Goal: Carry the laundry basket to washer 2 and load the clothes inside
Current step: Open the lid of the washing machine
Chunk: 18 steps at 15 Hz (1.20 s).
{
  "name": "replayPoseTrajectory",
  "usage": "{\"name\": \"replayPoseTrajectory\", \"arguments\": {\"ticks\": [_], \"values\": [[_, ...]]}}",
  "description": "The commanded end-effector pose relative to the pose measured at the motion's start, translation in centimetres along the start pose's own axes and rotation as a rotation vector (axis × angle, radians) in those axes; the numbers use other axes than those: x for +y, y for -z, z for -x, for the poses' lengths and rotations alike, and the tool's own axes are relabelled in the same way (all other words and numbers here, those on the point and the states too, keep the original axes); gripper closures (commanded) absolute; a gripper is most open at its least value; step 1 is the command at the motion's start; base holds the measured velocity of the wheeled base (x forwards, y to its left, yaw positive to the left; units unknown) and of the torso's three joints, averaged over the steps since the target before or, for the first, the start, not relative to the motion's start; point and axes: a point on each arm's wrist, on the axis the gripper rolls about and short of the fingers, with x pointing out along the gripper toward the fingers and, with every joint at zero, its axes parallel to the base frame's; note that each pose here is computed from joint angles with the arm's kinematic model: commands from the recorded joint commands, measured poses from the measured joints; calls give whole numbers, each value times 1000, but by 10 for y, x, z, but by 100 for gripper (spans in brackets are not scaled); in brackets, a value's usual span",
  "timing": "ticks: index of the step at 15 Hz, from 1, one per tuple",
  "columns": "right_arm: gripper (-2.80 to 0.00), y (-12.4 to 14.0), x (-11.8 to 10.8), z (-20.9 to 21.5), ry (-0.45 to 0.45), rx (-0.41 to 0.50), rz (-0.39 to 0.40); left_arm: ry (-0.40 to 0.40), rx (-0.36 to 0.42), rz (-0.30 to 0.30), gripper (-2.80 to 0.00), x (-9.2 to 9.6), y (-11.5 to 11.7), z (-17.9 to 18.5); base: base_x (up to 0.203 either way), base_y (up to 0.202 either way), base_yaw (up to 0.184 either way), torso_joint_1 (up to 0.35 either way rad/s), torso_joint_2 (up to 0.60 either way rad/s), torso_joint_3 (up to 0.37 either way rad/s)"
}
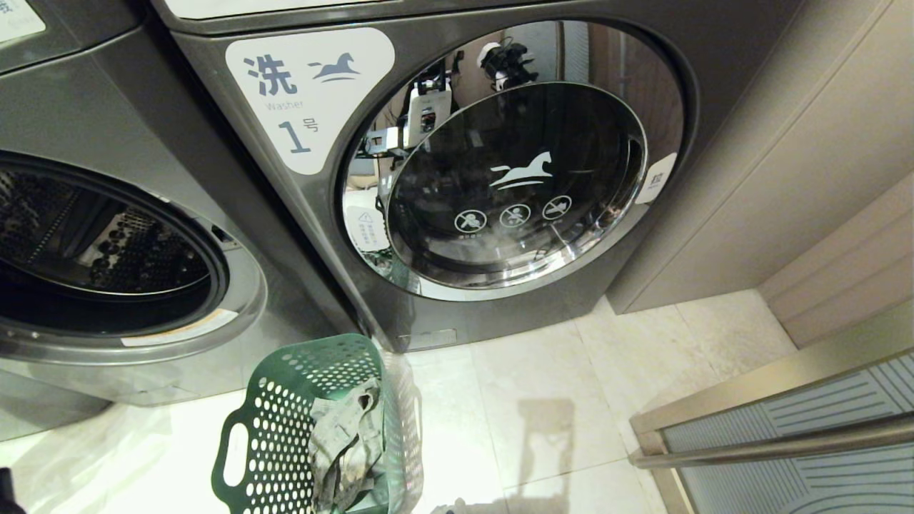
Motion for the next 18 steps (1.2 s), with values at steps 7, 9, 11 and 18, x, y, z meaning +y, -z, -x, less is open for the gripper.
{"name": "replayPoseTrajectory", "arguments": {"ticks": [7,9,11,18], "values": [[0,0,0,0,0,1,0,487,-452,-185,0,-31,95,82,0,0,0,0,0,0],[0,0,0,0,0,1,0,458,-501,-111,0,-29,101,85,0,0,0,0,0,0],[0,0,0,0,-1,1,0,469,-552,-44,0,-27,108,89,0,0,0,0,0,0],[0,0,0,0,0,1,0,482,-569,107,0,-24,116,91,0,0,0,0,0,0]]}}
